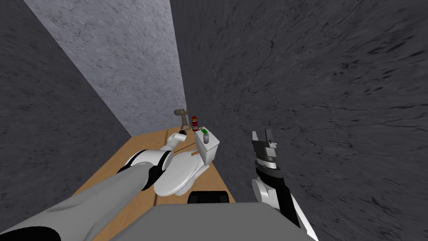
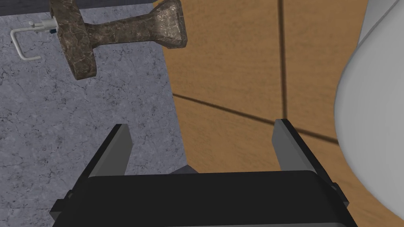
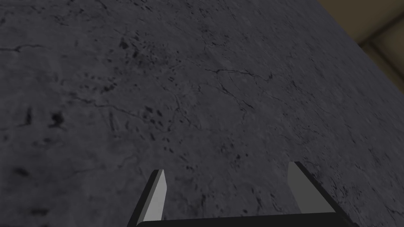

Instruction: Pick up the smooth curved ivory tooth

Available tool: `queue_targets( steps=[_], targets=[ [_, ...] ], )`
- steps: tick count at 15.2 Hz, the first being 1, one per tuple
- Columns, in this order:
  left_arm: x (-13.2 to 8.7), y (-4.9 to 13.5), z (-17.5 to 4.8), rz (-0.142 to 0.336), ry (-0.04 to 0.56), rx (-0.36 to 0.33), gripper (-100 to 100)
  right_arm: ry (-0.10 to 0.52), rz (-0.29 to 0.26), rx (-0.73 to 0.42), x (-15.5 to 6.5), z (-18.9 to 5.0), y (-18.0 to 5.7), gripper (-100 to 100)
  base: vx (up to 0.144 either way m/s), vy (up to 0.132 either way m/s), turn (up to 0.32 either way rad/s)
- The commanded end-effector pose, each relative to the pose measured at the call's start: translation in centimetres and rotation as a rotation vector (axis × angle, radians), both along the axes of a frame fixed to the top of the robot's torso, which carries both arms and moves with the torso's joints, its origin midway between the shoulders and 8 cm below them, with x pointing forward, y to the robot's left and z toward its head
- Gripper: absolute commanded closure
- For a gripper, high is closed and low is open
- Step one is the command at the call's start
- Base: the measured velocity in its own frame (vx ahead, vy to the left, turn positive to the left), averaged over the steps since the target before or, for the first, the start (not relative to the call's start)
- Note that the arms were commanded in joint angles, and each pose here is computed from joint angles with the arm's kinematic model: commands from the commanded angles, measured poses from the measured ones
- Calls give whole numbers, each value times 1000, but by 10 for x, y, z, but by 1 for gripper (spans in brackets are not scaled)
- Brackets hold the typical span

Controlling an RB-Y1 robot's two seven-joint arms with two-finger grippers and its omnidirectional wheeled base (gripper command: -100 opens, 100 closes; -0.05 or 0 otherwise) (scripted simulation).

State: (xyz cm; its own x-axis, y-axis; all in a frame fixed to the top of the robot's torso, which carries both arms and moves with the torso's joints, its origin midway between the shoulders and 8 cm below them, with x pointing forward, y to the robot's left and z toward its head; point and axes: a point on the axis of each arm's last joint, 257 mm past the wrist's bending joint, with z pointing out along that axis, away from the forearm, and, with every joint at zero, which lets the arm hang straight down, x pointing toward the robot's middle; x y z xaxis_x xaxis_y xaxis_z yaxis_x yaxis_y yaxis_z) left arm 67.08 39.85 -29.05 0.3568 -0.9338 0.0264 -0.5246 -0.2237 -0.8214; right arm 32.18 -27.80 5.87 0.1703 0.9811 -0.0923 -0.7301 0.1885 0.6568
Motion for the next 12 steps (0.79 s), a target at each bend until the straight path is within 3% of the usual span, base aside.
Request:
queue_targets(
  steps=[1,12],
  targets=[
    [-4,4,-1,43,20,-28,-100,0,0,0,0,0,0,0,0,-6,-152],
    [-18,17,-4,184,81,-107,-100,0,0,0,0,0,0,0,2,-7,-171]
  ],
)
